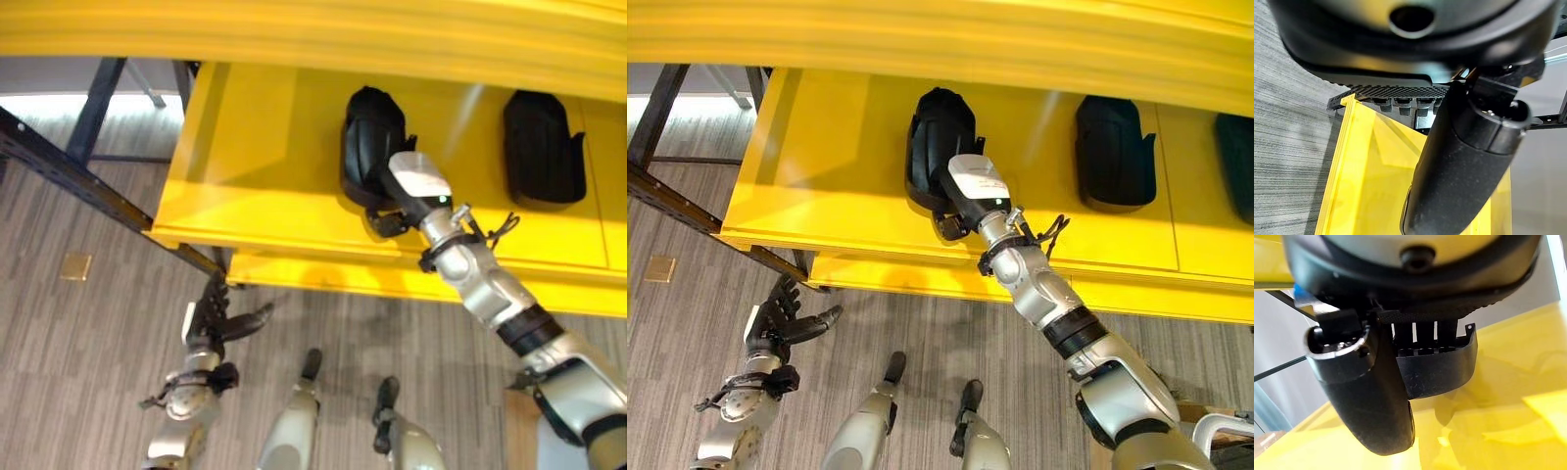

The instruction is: Move parts from the plastic box to the shelf.

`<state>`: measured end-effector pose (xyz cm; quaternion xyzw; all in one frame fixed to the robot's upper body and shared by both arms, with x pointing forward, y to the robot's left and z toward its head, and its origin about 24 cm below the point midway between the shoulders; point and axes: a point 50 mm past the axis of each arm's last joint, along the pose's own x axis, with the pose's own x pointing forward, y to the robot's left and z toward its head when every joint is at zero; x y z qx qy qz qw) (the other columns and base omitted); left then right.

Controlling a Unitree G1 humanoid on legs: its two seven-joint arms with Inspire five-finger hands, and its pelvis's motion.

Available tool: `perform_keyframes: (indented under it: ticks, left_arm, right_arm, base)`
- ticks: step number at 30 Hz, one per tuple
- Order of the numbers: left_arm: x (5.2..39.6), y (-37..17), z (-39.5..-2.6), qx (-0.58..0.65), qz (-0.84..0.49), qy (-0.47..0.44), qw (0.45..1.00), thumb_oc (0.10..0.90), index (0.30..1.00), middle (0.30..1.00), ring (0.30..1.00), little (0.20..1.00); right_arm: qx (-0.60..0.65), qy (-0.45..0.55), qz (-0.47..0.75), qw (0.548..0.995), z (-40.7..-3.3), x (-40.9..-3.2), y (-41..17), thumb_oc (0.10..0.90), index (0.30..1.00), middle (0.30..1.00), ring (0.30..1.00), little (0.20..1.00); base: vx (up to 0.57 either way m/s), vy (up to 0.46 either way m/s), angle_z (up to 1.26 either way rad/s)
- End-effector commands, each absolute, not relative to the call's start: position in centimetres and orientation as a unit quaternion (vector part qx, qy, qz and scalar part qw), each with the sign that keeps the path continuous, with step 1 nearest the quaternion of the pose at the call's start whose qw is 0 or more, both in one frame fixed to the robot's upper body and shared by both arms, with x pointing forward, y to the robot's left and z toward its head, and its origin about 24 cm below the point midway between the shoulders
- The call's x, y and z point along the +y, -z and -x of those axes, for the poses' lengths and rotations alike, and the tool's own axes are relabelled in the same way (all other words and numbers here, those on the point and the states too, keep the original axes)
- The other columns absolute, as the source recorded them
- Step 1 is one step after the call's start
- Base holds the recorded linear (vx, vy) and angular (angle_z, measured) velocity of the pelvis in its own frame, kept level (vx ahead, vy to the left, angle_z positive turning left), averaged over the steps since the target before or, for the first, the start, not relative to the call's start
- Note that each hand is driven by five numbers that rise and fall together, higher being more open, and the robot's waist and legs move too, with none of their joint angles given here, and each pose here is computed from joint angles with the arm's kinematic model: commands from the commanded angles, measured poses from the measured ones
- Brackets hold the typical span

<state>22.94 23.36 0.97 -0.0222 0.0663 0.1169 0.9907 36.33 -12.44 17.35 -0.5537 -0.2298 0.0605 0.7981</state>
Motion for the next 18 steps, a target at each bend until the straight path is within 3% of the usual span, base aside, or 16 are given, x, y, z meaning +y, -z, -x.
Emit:
perform_keyframes:
  ticks: [1,12,18]
  left_arm:
    - [22.8,-3.8,-23.4,-0.016,0.039,-0.099,0.994,0.9,1.0,1.0,1.0,1.0]
    - [22.5,-4.1,-23.9,-0.024,0.042,-0.098,0.994,0.9,1.0,1.0,1.0,1.0]
    - [22.4,-4.4,-24.2,-0.031,0.037,-0.093,0.995,0.9,1.0,1.0,1.0,1.0]
  right_arm:
    - [-0.355,0.001,0.508,0.785,-36.9,-10.2,-25.0,0.4,0.3,0.3,0.3,0.3]
    - [-0.324,0.039,0.532,0.782,-38.2,-11.7,-25.2,0.4,0.3,0.3,0.3,0.3]
    - [-0.301,0.044,0.576,0.759,-38.6,-13.1,-24.8,0.4,0.3,0.3,0.3,0.3]
  base:
    - [-0.04,0.021,0.08]
    - [-0.01,0.006,0.0]
    - [0.0,0.002,-0.02]
